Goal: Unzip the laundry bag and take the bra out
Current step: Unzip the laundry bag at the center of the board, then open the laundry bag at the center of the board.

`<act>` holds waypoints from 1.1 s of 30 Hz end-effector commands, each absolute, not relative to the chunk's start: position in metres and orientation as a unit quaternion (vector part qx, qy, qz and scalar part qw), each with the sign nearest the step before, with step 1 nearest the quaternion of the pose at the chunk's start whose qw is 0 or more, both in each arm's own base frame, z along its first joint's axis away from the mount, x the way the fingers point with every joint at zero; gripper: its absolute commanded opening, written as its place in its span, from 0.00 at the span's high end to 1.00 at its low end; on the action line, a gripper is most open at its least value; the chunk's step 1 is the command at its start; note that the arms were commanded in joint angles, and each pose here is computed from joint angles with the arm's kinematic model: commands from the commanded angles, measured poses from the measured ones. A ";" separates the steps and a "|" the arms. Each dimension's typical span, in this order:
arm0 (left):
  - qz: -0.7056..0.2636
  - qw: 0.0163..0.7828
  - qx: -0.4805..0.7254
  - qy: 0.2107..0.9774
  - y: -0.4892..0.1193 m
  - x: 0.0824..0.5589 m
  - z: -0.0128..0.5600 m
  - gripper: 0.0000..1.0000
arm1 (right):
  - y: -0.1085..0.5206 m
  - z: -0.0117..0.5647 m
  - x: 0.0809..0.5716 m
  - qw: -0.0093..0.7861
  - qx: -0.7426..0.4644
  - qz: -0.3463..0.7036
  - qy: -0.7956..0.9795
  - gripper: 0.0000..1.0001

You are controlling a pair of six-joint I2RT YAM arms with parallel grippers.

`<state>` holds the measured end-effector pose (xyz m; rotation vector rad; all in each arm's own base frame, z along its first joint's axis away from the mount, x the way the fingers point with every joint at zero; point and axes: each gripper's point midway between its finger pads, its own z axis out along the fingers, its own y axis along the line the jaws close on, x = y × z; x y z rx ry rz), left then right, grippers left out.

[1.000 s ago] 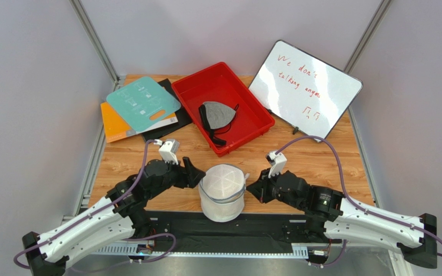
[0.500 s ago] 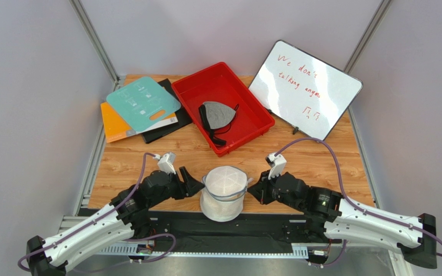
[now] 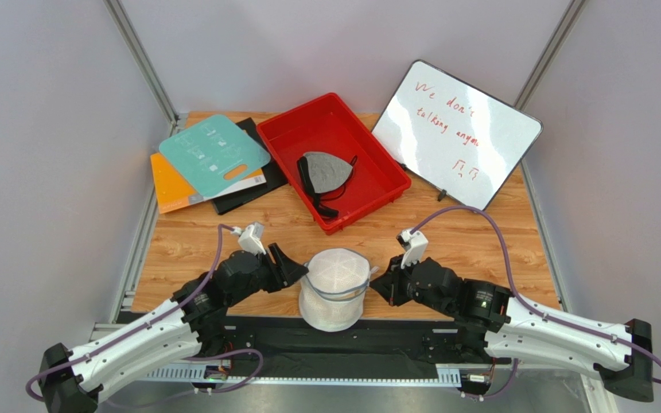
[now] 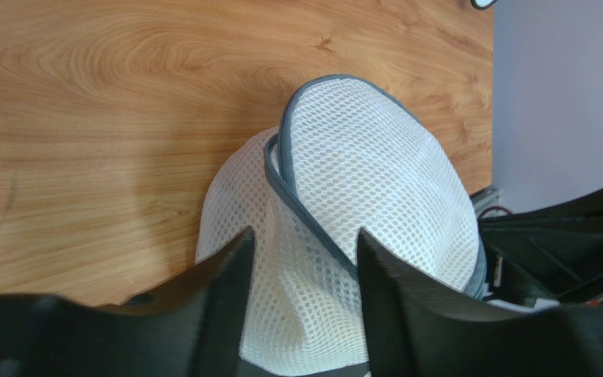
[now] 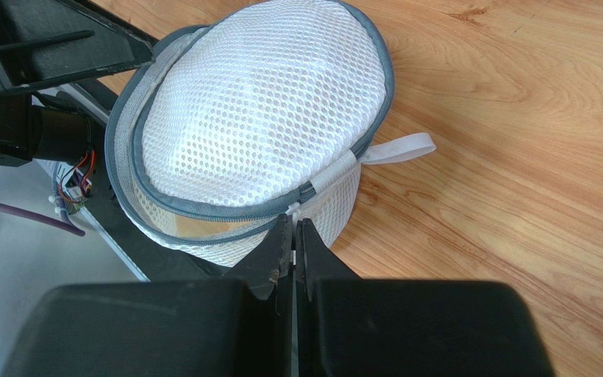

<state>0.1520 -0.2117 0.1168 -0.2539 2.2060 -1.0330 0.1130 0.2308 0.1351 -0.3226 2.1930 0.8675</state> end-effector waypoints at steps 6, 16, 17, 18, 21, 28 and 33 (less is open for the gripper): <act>-0.428 0.343 -0.089 0.832 -0.224 0.155 0.135 0.71 | 0.231 0.138 0.117 0.384 -0.117 0.343 0.849 1.00; -0.460 0.361 -0.067 0.809 -0.229 0.153 0.144 1.00 | 0.216 0.134 0.120 0.382 -0.100 0.309 0.865 0.98; -0.474 0.368 -0.059 0.798 -0.232 0.153 0.152 1.00 | 0.212 0.135 0.121 0.384 -0.094 0.301 0.868 0.91; -0.479 0.374 -0.054 0.793 -0.232 0.153 0.155 1.00 | 0.208 0.142 0.125 0.392 -0.082 0.295 0.868 0.81; -0.487 0.389 -0.030 0.782 -0.234 0.152 0.162 1.00 | 0.195 0.155 0.129 0.405 -0.073 0.271 0.870 0.41; -0.502 0.402 0.014 0.766 -0.241 0.147 0.173 1.00 | 0.224 0.209 0.137 0.448 -0.141 0.306 0.828 0.29; -0.505 0.408 0.023 0.760 -0.241 0.146 0.176 1.00 | 0.278 0.221 0.133 0.435 -0.203 0.345 0.807 0.34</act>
